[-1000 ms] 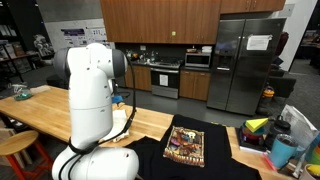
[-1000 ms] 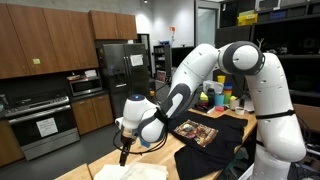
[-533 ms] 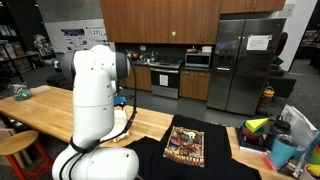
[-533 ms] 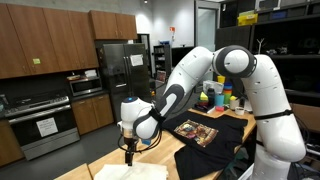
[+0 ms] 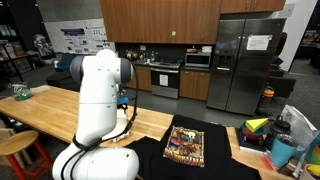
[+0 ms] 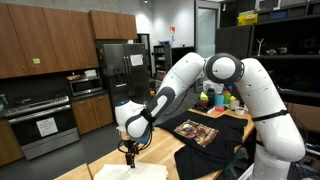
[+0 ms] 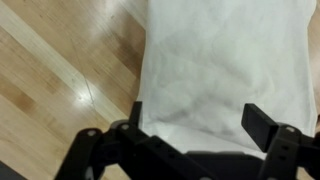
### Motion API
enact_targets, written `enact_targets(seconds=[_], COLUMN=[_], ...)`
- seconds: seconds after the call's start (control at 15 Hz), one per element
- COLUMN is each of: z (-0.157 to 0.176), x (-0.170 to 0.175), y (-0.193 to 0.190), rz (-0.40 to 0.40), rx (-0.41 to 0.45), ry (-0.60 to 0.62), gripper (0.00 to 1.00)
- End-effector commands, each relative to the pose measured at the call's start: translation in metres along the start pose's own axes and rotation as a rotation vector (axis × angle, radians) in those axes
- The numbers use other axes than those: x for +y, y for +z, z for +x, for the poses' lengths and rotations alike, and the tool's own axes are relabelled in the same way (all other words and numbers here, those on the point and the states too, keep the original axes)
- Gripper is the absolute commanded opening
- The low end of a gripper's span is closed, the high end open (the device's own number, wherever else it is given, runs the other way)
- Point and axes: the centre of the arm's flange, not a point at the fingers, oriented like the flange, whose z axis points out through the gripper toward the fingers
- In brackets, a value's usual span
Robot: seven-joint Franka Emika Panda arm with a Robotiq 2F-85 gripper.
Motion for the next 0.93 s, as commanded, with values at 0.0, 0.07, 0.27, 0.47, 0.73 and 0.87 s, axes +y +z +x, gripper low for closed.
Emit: enact_targets(seconds=[0.0, 0.07, 0.27, 0.47, 0.73, 0.87], z=[0.012, 0.013, 0.014, 0.015, 0.021, 0.025], x=[0.005, 0.004, 0.004, 0.004, 0.007, 0.008], y=[0.005, 0.009, 0.021, 0.037, 0.057, 0.064], rz=[0.029, 0.032, 0.049, 0.068, 0.095, 0.097], rx=[-0.044, -0.053, -0.066, -0.074, -0.091, -0.092], ry=[-0.036, -0.044, -0.068, -0.083, -0.096, -0.094], gripper=[1.00, 1.00, 1.00, 1.00, 1.00, 1.00])
